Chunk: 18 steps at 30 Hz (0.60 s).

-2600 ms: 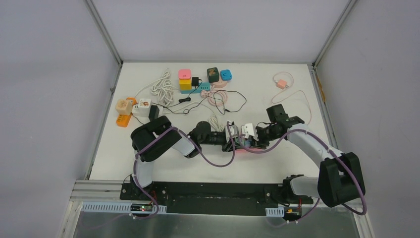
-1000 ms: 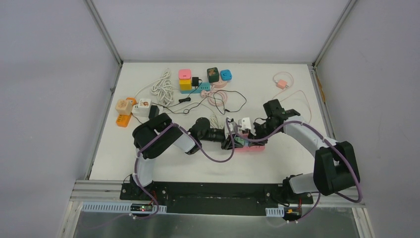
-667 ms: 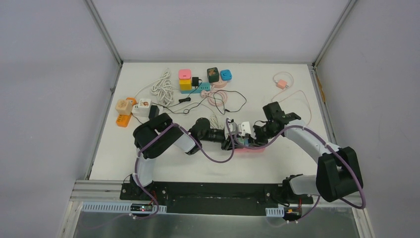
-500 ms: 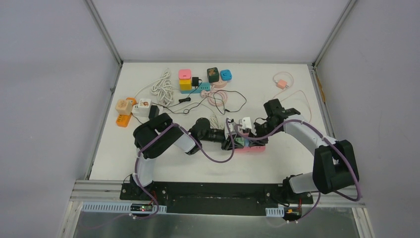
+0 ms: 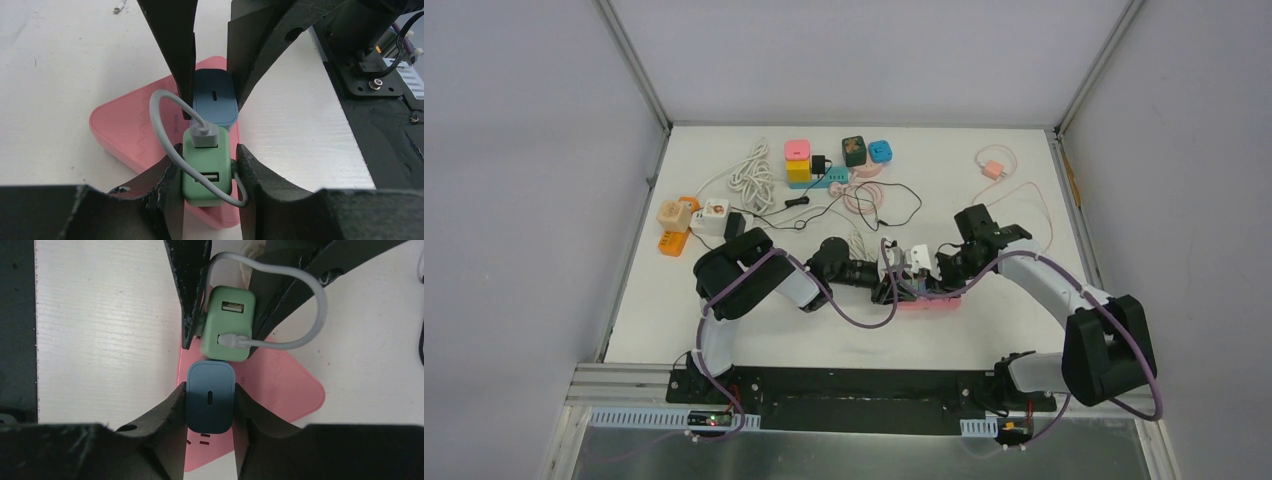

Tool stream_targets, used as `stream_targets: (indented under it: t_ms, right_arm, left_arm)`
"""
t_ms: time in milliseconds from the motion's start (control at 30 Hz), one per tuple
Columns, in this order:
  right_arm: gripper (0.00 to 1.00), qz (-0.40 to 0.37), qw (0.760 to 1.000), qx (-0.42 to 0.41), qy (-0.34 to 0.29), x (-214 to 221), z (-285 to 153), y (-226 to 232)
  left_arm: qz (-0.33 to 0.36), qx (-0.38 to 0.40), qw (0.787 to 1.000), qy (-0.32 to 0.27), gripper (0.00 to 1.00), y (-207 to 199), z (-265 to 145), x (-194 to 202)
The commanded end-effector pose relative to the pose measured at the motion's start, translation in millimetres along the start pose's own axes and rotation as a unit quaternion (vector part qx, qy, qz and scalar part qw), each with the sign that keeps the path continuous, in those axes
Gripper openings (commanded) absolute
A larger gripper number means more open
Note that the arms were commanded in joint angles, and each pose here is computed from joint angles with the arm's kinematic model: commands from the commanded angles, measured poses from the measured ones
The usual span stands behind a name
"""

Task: Pull the plug off the socket
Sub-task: Remove the plug from the socket.

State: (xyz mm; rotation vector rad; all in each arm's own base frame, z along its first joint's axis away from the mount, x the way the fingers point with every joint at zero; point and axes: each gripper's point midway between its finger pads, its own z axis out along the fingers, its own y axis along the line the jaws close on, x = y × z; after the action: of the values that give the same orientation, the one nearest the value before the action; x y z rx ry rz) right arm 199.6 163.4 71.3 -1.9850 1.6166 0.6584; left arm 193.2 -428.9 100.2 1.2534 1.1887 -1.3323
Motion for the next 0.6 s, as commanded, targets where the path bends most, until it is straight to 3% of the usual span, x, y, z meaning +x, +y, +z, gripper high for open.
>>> stream_targets:
  t_ms: [0,233,433,567]
  right_arm:
    - [0.00,0.036,0.998,-0.033,-0.037,-18,1,5]
    - [0.00,0.084,0.994,-0.045,-0.061,-19,-5,2]
    - [0.00,-0.012,0.999,-0.027,-0.022,-11,1,16]
    - [0.00,-0.024,0.999,-0.039,-0.012,-12,4,18]
  left_arm:
    - [-0.007,0.011,1.000,0.002,0.00,0,6,0]
    - [-0.005,0.011,1.000,0.002,0.00,0,6,-1]
    - [-0.006,0.011,1.000,0.003,0.00,0,6,0]
    - [-0.007,0.011,1.000,0.004,0.00,0,6,1]
